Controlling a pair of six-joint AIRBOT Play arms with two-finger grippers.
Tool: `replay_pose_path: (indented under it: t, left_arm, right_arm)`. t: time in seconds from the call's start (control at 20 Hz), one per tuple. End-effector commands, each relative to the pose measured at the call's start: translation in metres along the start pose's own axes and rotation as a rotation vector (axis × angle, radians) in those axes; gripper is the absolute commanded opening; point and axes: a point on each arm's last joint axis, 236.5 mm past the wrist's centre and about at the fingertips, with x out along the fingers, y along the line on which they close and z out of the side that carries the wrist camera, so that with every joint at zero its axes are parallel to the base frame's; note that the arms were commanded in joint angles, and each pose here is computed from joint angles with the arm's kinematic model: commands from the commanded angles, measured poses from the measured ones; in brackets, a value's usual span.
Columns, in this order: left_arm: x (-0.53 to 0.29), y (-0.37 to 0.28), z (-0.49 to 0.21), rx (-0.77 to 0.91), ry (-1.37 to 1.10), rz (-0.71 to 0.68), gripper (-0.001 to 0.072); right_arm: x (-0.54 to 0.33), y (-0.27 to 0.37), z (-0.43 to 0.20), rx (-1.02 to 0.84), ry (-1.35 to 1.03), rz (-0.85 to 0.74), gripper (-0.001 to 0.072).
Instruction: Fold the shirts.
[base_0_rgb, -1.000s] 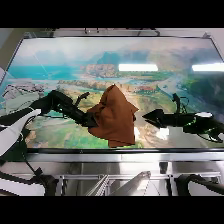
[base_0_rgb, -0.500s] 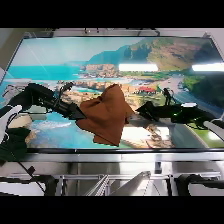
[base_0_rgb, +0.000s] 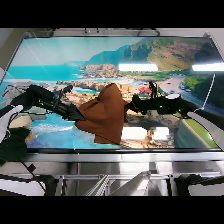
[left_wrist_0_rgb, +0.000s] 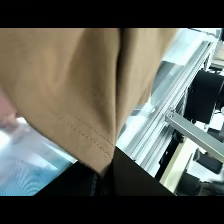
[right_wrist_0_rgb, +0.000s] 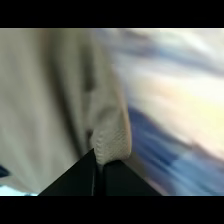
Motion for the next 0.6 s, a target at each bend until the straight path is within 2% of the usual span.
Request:
replay_pose_path:
  t: [0.0,0.1,0.25,0.4,0.55]
  left_arm:
    - [-0.038,-0.037,0.006,0.113,-0.062,0.009,0.0016]
    - [-0.093,-0.089,0.009,0.248,-0.172,0.048,0.0016]
    - [-0.188,-0.178,-0.003,0.461,-0.447,0.249,0.0017]
    - [-0.256,-0.273,-0.045,0.707,-0.744,0.491,0.0025]
    - [-0.272,-0.342,-0.089,0.871,-0.909,0.626,0.0025]
  right_arm:
    - [-0.038,0.069,0.02,-0.174,-0.031,0.131,0.0019]
    - [-0.109,0.122,0.034,-0.314,-0.134,0.197,0.0019]
    - [-0.258,0.205,0.033,-0.599,-0.479,0.206,0.0019]
    - [-0.378,0.274,-0.03,-0.862,-0.845,0.144,0.0019]
    - [-0.407,0.314,-0.109,-1.03,-0.976,0.135,0.0019]
